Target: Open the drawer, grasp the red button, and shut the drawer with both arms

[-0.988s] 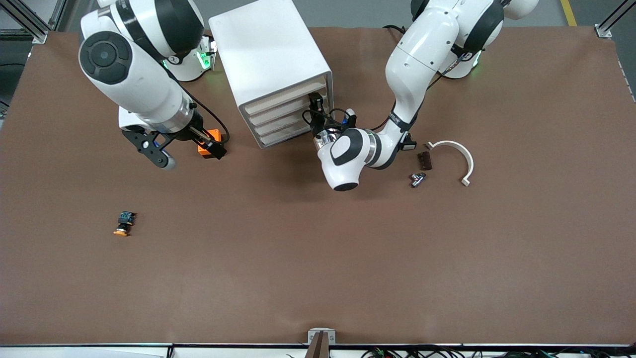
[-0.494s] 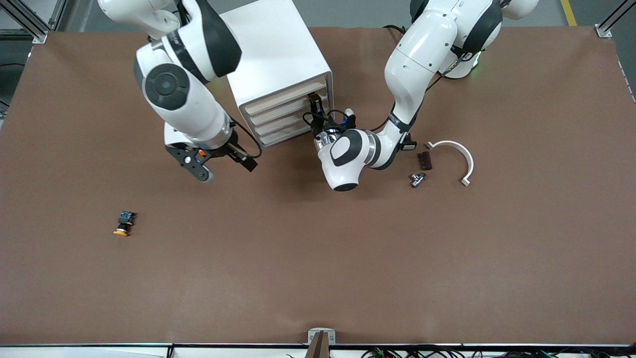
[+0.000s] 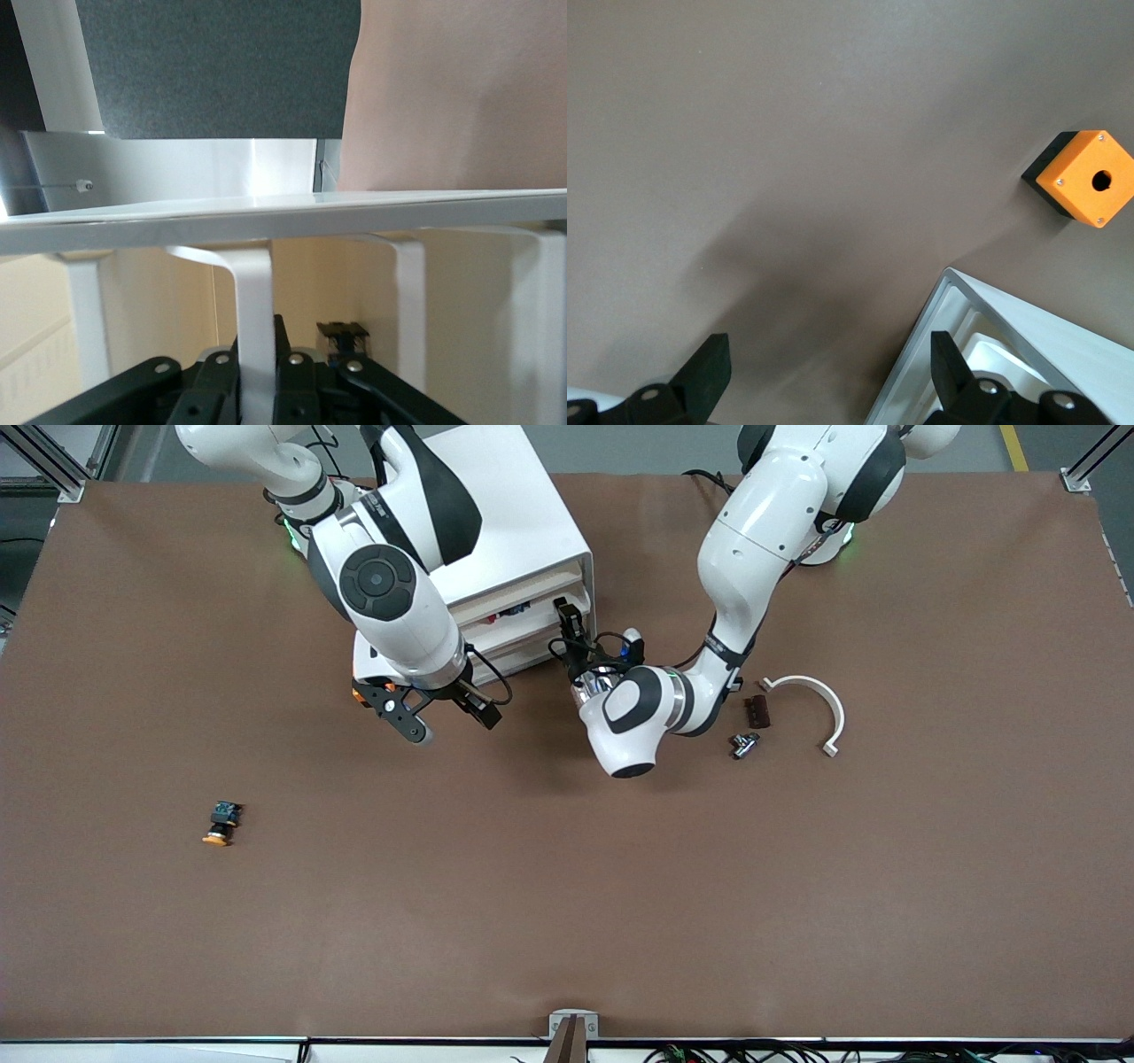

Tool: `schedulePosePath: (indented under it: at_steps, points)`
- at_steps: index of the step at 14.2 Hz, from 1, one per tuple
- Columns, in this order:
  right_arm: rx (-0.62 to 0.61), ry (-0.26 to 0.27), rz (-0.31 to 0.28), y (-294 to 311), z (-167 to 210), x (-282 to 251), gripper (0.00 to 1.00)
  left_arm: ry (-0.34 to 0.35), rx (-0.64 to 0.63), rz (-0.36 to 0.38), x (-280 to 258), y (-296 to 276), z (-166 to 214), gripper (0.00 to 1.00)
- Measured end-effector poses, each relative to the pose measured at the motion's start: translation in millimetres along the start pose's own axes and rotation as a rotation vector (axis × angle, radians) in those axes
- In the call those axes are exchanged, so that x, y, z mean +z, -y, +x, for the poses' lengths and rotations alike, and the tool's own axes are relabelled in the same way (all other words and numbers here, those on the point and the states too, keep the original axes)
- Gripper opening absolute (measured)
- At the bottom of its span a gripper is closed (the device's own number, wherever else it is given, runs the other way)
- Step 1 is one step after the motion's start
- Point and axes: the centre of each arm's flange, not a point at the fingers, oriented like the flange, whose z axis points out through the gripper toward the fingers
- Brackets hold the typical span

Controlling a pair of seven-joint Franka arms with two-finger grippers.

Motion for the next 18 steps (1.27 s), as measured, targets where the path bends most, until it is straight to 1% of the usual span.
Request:
schedulePosePath:
  at_steps: [3, 6, 9, 11, 12, 14, 17, 18]
  points:
    - [-0.002, -0.001, -0.005, 2.3, -12.8, 9.3, 1.0, 0.065, 0.0, -0.011, -35.4, -2.4, 11.6, 0.11]
    - [0.008, -0.006, -0.005, 7.7, -44.5, 24.1, 1.0, 0.127, -0.001, -0.016, -65.6, -5.0, 23.4, 0.12]
    - [-0.002, -0.008, -0.027, 9.4, -86.6, 43.2, 1.0, 0.152, -0.003, -0.018, -78.5, -6.3, 29.5, 0.13]
    - [0.011, -0.012, -0.039, 7.8, -110.9, 57.7, 1.0, 0.161, -0.001, -0.029, -79.5, -7.1, 28.3, 0.16]
    - [0.025, -0.013, -0.042, 6.8, -118.6, 62.8, 1.0, 0.17, 0.002, -0.039, -81.0, -7.8, 27.4, 0.23]
    - [0.062, -0.015, -0.047, 5.5, -123.4, 67.3, 1.0, 0.183, 0.022, -0.053, -84.5, -8.6, 27.1, 0.44]
    - [0.094, -0.016, -0.07, 0.4, -122.4, 78.1, 1.0, 0.203, 0.117, -0.064, -92.8, -1.8, 23.3, 0.76]
    - [0.103, -0.017, -0.077, -1.3, -123.2, 81.8, 1.0, 0.205, 0.141, -0.069, -94.6, 1.1, 21.5, 0.85]
